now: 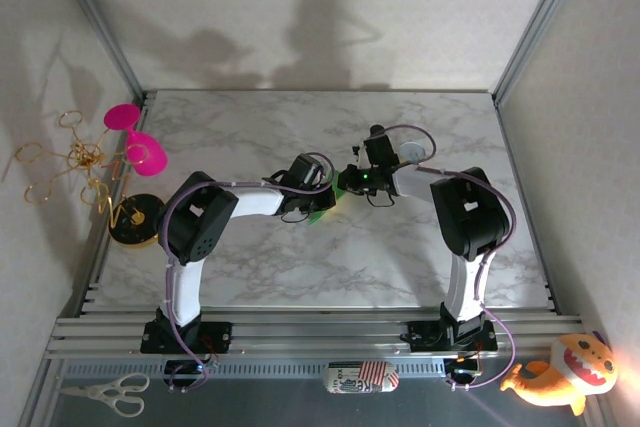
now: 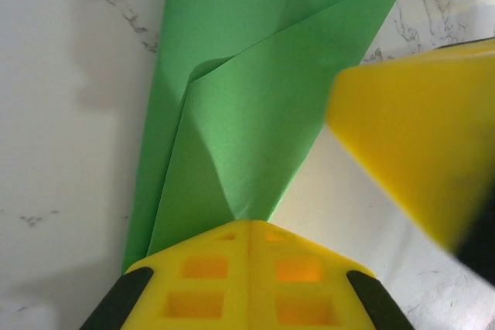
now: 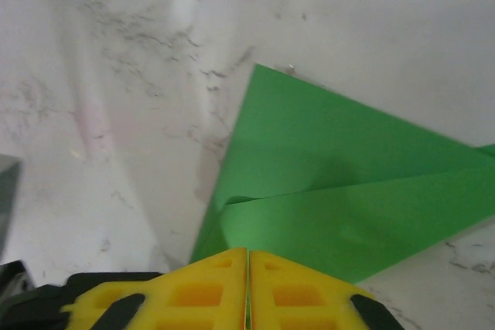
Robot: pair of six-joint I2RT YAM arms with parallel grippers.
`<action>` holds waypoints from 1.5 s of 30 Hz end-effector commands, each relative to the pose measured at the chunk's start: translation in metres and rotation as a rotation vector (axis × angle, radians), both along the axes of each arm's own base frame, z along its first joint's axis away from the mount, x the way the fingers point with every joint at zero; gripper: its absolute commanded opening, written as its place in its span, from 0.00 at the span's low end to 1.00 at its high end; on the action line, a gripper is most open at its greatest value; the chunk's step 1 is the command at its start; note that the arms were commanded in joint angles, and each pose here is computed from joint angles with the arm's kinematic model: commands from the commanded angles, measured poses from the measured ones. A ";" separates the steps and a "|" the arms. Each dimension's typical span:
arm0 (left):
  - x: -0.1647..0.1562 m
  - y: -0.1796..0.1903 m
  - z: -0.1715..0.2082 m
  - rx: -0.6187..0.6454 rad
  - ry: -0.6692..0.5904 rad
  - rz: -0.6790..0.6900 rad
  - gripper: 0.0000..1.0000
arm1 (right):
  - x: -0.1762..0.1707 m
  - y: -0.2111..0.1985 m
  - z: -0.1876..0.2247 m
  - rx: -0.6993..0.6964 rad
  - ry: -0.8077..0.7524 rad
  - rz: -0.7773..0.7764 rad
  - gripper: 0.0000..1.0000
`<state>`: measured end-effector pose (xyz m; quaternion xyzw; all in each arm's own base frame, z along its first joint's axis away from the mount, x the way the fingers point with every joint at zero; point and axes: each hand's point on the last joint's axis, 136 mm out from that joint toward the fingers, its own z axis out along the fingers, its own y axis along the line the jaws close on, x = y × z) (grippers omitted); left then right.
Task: Fold a paper plane with a square sheet of paper (pick it up from the middle)
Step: Fold the wing for the fifth time at the center of the table.
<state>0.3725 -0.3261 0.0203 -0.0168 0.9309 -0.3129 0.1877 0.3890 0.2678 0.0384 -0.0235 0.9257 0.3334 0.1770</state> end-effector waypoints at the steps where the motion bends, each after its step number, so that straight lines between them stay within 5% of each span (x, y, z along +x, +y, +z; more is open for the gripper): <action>1: -0.006 0.000 0.004 -0.006 0.049 -0.008 0.00 | -0.009 0.001 -0.019 -0.007 0.063 0.009 0.11; 9: 0.005 -0.018 0.036 -0.112 -0.028 -0.061 0.11 | -0.015 -0.010 -0.049 -0.095 0.123 0.007 0.11; 27: -0.041 0.035 -0.039 0.117 0.130 -0.076 0.02 | -0.017 -0.027 -0.075 -0.223 0.176 -0.005 0.11; 45: -0.089 0.054 -0.035 0.176 0.213 -0.168 0.00 | -0.018 -0.029 -0.079 -0.241 0.192 -0.006 0.11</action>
